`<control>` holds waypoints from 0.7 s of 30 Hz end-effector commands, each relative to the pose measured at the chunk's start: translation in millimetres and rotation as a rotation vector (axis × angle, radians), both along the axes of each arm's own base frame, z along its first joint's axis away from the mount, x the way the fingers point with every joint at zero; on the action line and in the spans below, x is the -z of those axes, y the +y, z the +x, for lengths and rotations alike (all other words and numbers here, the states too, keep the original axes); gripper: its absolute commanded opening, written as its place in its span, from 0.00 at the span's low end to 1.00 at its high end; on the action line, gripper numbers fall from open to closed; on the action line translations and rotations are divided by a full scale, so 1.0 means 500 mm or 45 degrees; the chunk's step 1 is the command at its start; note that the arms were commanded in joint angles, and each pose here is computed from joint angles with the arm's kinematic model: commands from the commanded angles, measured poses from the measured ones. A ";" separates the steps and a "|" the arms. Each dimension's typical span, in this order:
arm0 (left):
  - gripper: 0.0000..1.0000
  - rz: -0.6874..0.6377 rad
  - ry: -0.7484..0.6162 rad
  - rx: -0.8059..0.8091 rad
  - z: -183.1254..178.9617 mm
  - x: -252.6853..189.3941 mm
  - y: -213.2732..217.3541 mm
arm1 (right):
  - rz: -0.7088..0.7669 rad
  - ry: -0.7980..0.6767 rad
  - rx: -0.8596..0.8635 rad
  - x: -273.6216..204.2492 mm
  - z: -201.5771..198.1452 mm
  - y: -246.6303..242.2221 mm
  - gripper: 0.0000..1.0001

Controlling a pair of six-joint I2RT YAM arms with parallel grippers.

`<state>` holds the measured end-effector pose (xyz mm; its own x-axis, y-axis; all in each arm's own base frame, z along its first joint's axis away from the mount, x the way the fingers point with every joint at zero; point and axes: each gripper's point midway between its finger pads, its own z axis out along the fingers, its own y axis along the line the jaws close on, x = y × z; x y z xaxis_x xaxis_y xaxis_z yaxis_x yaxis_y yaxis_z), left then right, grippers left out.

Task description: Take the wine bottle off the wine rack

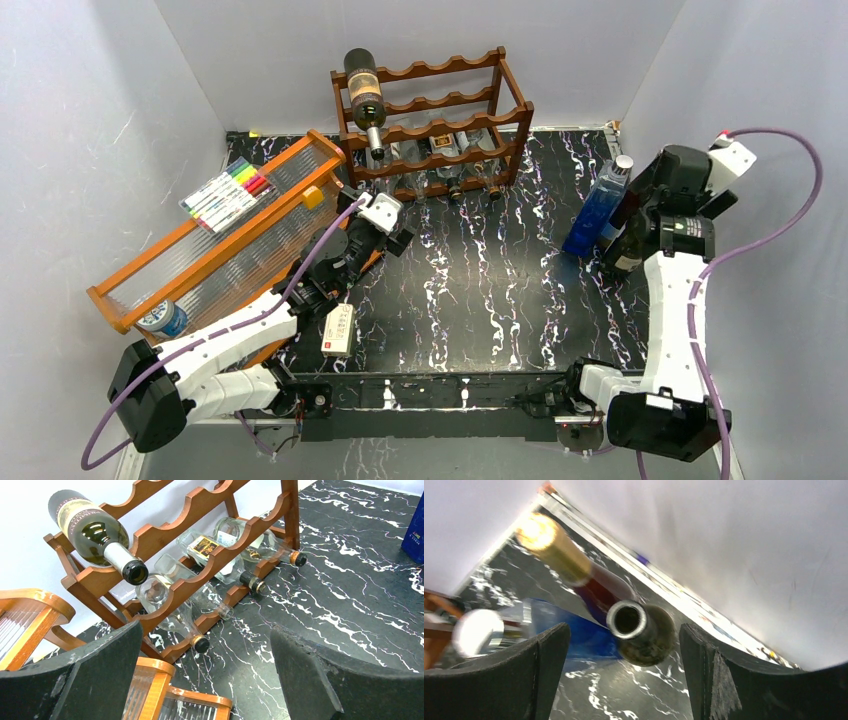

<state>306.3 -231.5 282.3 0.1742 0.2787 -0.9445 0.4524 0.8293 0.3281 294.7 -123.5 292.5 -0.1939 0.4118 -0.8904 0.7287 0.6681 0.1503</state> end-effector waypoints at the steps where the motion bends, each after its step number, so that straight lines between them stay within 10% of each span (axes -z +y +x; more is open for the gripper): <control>1: 0.98 -0.037 -0.033 0.012 0.000 -0.025 -0.004 | -0.022 -0.280 -0.172 -0.179 0.009 0.047 0.91; 11: 0.98 -0.040 0.015 0.035 0.004 -0.007 -0.019 | 0.076 -0.523 -1.145 -0.283 0.058 0.325 0.98; 21: 0.98 -0.052 0.055 0.056 0.004 0.007 -0.031 | 0.401 -0.531 -1.515 -0.202 0.078 0.520 0.98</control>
